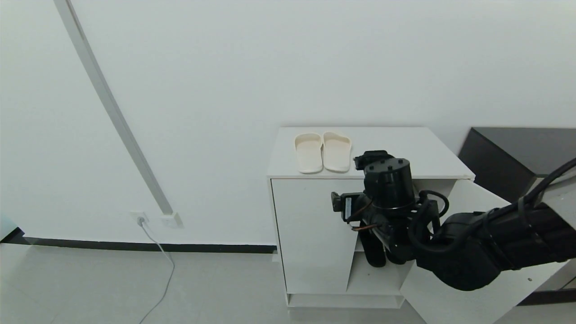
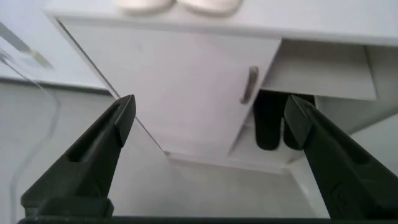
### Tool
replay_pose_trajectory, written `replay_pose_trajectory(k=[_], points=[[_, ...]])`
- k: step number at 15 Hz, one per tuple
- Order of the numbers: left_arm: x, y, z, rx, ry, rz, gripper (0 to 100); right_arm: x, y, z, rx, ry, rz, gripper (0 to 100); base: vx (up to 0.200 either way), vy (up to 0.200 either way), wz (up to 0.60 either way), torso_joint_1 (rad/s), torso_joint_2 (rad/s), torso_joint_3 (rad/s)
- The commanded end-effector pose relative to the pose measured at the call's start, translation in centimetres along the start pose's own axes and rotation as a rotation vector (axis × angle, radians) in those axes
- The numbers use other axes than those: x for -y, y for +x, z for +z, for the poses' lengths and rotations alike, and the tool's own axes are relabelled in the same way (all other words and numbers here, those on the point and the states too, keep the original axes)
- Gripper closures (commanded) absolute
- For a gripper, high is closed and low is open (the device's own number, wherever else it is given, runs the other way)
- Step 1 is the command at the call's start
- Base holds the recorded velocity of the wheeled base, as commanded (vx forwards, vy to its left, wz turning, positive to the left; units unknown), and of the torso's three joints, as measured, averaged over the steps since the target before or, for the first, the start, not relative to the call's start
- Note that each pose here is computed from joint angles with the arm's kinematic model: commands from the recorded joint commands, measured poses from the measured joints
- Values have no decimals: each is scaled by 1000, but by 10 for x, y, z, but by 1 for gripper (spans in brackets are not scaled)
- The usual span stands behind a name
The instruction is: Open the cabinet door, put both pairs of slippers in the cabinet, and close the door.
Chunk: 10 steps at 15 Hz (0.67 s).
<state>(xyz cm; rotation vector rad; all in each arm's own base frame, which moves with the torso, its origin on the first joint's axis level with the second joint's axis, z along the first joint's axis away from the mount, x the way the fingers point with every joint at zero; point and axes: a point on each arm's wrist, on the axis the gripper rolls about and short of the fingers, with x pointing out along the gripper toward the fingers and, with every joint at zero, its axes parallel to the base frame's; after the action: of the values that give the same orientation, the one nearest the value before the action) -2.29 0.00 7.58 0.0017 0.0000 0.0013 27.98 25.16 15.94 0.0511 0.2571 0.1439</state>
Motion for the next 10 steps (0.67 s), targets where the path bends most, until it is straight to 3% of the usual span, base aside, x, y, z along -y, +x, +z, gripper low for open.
replay_pose_trajectory(k=[1, 3, 10], points=[[0, 0, 0, 0, 0, 0, 100, -8, -9, 18, 49, 39, 31, 0, 0, 0, 0, 0, 0, 0], [0, 0, 0, 0, 1, -1, 100, -18, -14, 25, 73, 49, 67, 0, 0, 0, 0, 0, 0, 0], [0, 0, 0, -3, 1, -4, 100, -30, 9, 13, 54, 33, 59, 0, 200, 0, 0, 0, -1, 2]])
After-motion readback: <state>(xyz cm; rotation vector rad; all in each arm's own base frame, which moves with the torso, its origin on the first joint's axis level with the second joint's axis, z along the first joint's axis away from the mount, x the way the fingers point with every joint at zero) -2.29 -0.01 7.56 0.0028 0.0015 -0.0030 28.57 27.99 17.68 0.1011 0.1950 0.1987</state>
